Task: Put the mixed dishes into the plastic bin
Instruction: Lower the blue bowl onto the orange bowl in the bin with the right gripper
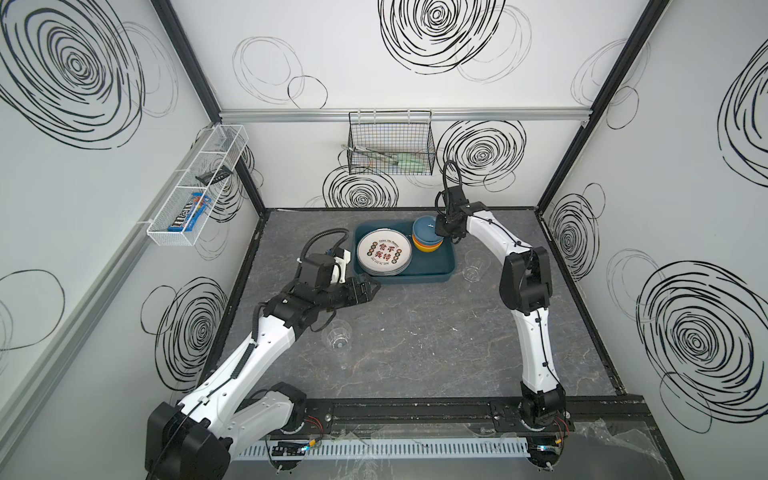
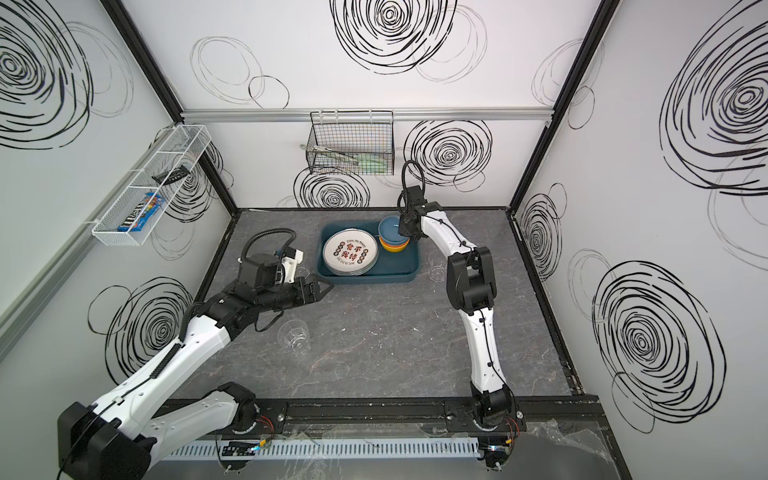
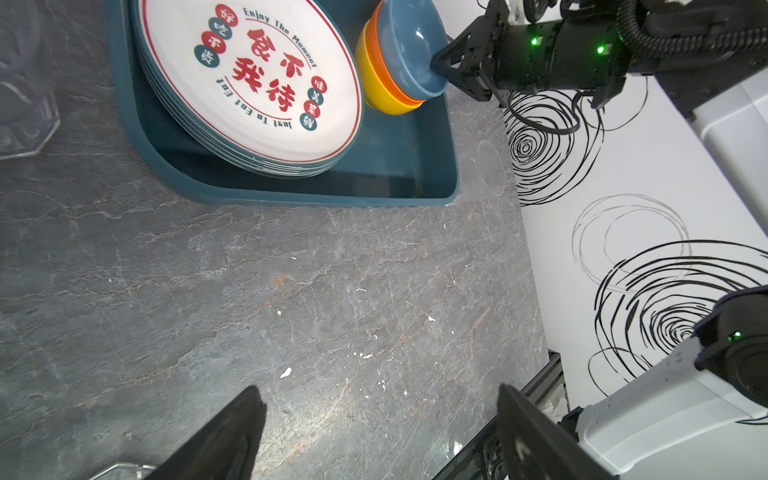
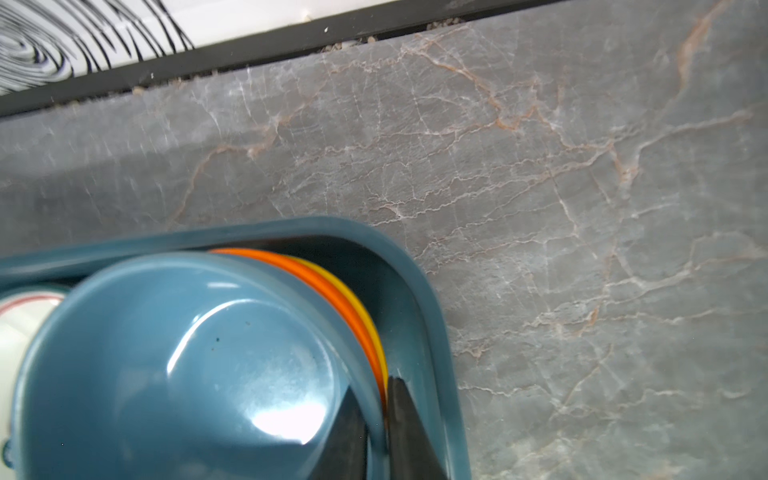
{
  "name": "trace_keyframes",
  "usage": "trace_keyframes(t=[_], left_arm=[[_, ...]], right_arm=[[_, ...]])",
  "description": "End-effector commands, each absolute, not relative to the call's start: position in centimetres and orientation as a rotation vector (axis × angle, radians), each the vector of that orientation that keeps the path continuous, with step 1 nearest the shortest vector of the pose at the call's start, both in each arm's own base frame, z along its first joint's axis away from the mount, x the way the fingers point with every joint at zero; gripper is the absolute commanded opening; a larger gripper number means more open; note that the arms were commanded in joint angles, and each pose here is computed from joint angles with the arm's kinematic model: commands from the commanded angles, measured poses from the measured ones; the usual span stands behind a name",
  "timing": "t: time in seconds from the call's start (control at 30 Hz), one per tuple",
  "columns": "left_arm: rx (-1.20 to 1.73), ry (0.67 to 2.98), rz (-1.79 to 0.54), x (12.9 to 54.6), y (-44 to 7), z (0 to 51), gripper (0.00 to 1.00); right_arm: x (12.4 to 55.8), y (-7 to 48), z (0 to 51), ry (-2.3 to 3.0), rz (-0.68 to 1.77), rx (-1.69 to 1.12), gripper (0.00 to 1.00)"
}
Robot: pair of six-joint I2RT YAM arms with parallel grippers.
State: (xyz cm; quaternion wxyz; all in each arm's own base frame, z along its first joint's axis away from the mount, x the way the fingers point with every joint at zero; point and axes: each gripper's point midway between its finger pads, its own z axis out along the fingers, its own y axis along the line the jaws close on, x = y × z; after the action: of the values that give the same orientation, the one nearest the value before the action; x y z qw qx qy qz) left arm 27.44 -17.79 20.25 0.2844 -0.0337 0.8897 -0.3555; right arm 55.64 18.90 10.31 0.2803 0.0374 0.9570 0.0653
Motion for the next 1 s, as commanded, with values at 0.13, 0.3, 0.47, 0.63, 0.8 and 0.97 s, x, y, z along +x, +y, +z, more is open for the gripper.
trace_keyframes(t=[0.13,0.3,0.47,0.63,0.8,0.97], left_arm=[[-0.102,2.334,-0.966,27.8,-17.5,20.9,0.91],[-0.124,2.328,-0.944,28.0,-17.0,21.0,0.91],[-0.142,2.323,-0.922,28.2,-16.4,21.3,0.91],[-0.171,2.317,-0.894,28.6,-15.5,21.5,0.9],[-0.205,2.32,-0.861,28.9,-14.6,21.5,0.88],[-0.254,2.34,-0.768,29.4,-13.0,21.0,0.85]], right_arm=[[56.1,19.5,12.0,2.529,0.199,0.107,0.26],[55.5,19.4,13.9,2.512,0.204,0.126,0.3],[54.7,19.5,16.0,2.483,0.222,0.121,0.35],[53.6,19.8,17.6,2.463,0.243,0.107,0.37],[51.9,20.1,19.0,2.449,0.28,0.092,0.39],[49.4,21.2,20.9,2.42,0.369,0.047,0.4]])
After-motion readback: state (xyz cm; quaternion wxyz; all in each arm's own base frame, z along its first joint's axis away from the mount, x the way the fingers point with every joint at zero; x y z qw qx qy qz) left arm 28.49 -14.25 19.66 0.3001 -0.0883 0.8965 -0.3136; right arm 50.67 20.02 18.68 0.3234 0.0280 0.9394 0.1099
